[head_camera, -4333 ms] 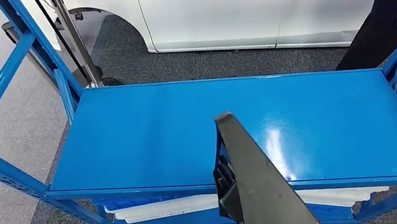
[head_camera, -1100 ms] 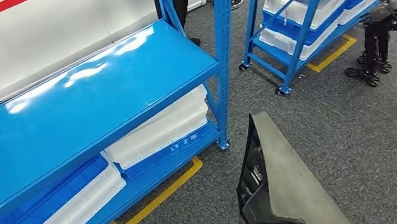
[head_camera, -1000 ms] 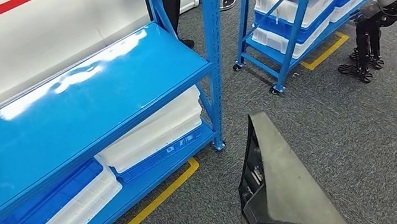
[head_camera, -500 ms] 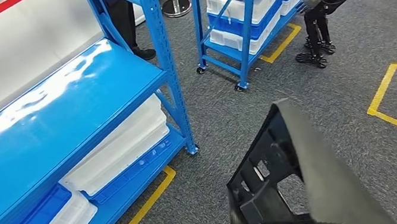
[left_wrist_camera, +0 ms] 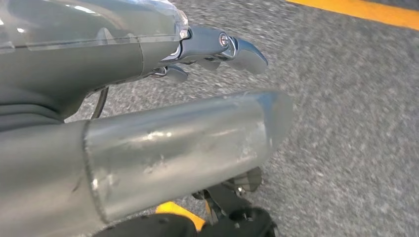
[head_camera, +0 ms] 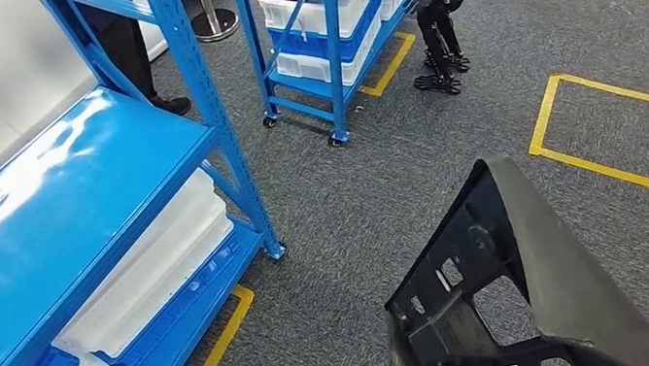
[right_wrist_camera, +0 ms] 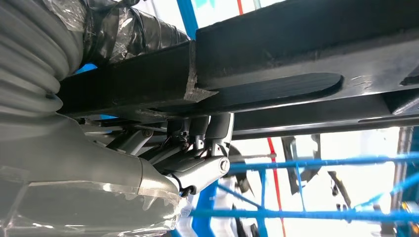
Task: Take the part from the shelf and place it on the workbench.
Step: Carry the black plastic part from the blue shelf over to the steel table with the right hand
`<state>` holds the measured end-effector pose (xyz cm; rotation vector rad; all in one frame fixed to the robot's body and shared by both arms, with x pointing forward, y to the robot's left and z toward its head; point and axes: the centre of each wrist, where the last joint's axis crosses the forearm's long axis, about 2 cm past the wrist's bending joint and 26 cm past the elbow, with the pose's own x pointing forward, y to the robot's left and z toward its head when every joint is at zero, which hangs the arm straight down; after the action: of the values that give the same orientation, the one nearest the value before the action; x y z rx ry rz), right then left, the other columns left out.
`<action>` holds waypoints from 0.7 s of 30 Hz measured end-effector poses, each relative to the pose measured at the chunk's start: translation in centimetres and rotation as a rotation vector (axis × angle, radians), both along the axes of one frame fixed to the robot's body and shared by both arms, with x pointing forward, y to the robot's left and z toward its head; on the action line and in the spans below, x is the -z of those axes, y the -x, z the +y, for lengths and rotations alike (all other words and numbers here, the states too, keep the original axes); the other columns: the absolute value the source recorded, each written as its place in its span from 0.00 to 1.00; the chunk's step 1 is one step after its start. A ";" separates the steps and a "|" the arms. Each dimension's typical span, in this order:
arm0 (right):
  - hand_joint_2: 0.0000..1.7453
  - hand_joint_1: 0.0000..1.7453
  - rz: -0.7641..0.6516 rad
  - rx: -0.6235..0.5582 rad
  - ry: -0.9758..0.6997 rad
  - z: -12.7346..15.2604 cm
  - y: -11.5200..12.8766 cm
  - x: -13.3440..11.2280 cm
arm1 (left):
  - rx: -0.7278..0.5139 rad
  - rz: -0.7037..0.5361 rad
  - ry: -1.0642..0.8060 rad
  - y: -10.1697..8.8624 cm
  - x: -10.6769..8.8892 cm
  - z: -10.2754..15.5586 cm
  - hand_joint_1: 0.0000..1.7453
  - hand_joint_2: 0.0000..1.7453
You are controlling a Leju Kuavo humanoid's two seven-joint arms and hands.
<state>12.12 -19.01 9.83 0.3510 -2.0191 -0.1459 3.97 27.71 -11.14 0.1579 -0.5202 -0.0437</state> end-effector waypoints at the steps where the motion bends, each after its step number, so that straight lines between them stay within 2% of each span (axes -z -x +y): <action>1: 1.00 1.00 -0.002 0.004 0.001 0.0 0.0 -0.1 | 0.002 -0.004 0.000 -0.1 0.0 0.0 0.00 0.00; 6: 1.00 1.00 -0.020 0.024 0.005 -0.2 -0.2 -0.6 | 0.007 -0.022 -0.001 -0.6 -0.1 0.0 0.00 0.00; 21: 1.00 1.00 -0.031 0.029 -0.002 0.1 -0.3 -1.0 | -0.017 -0.007 0.026 -0.3 0.0 0.4 0.00 0.00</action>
<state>12.39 -18.91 10.79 0.3268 -2.0553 -0.1616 4.24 28.14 -11.13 0.1367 -0.5257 -0.0198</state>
